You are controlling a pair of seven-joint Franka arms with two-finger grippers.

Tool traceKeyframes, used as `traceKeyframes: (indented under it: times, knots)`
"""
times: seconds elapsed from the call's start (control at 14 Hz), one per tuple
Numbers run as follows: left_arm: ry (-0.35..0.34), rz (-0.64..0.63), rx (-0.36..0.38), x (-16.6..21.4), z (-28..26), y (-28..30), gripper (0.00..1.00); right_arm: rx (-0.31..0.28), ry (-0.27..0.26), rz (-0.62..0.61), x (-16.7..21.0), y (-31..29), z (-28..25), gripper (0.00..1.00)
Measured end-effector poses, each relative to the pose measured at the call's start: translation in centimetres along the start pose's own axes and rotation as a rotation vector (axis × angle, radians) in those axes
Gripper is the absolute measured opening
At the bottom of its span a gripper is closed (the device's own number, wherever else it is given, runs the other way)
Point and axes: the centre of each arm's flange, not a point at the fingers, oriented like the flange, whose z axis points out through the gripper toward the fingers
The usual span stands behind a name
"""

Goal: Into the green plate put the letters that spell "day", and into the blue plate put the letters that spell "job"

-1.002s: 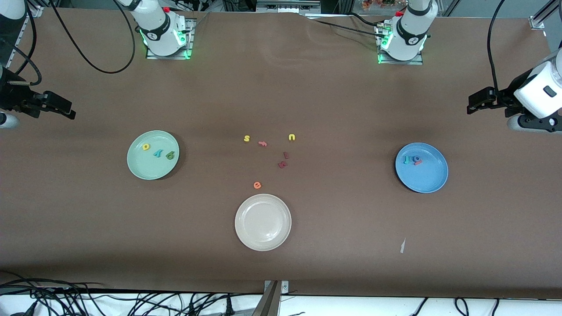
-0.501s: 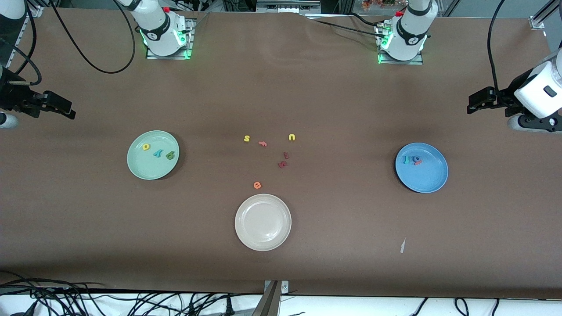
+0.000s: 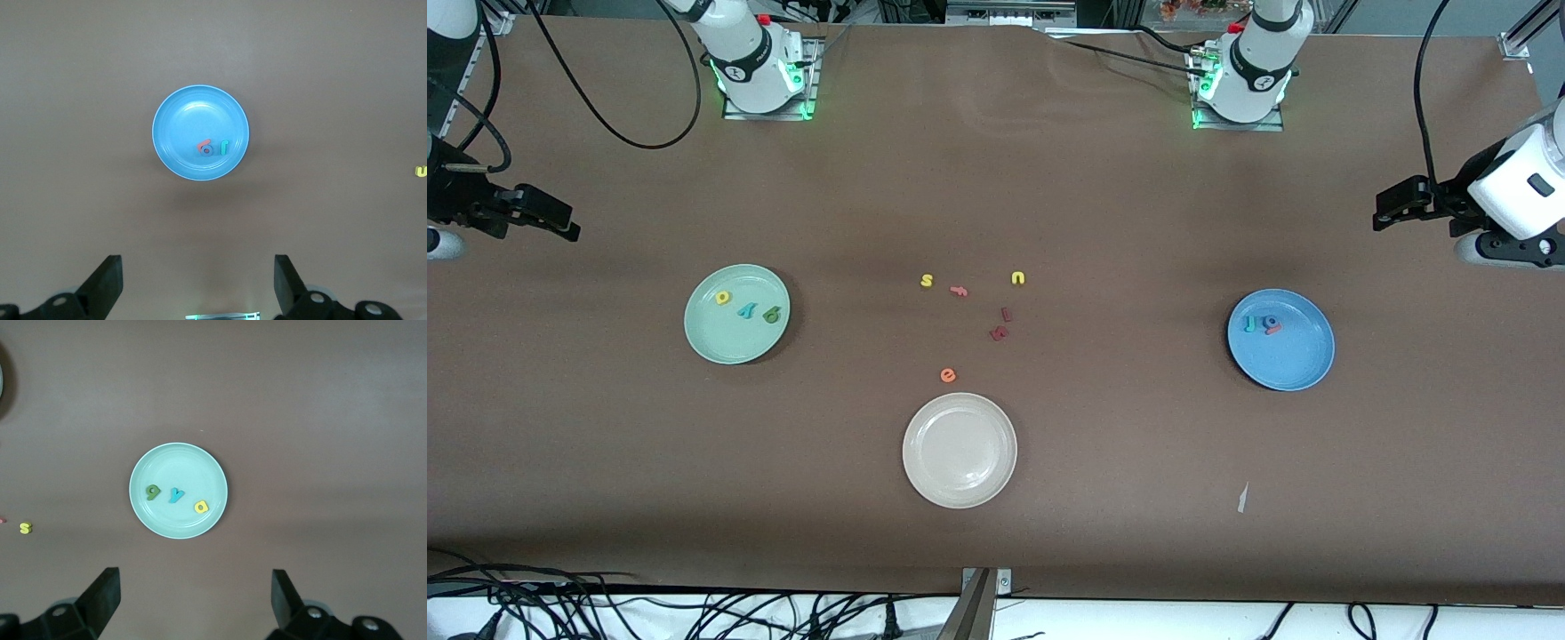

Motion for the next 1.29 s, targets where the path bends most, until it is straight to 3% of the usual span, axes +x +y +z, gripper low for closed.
traceKeyframes:
  times: [1.29]
  knots:
    - [0.0, 0.009, 0.001, 0.02, 0.0, 0.45, 1.0, 0.003, -0.008, -0.001, -0.08, -0.07, 0.07, 1.0]
